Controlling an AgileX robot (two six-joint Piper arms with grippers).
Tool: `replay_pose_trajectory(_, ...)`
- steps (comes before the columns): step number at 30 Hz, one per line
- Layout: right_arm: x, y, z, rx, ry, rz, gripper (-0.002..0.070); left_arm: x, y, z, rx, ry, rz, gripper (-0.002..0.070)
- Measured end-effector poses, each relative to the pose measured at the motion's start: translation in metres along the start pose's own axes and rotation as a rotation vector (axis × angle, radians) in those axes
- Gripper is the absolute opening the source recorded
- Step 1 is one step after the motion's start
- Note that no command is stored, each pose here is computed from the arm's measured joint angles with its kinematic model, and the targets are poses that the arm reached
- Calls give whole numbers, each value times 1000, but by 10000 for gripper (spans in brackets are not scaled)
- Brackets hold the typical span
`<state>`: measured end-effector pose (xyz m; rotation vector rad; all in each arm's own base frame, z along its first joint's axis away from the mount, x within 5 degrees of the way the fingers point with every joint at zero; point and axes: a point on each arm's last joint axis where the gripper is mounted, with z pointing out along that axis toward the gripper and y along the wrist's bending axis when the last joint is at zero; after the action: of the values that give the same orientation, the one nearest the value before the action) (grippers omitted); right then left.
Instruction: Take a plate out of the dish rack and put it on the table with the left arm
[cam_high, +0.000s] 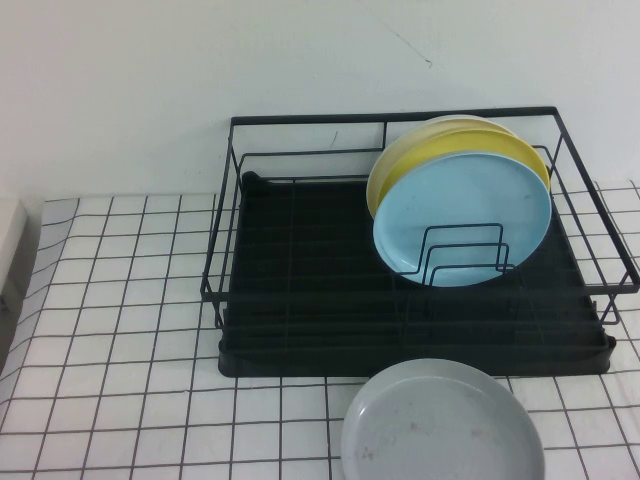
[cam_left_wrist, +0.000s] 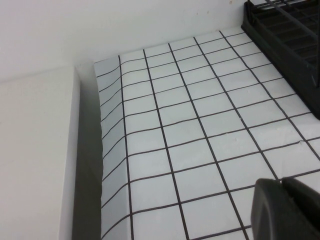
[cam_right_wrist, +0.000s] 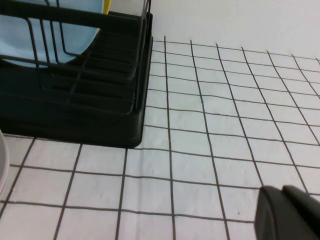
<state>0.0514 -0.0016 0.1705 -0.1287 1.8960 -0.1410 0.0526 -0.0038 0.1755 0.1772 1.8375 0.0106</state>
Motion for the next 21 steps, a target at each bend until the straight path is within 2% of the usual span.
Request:
replay_pose_trajectory(8,0,0,0,0,0,0,-3,0,0,0,0,5,-68,-2)
replay_pose_trajectory(21,0,0,0,0,0,0,-3,0,0,0,0,6,-68,-2)
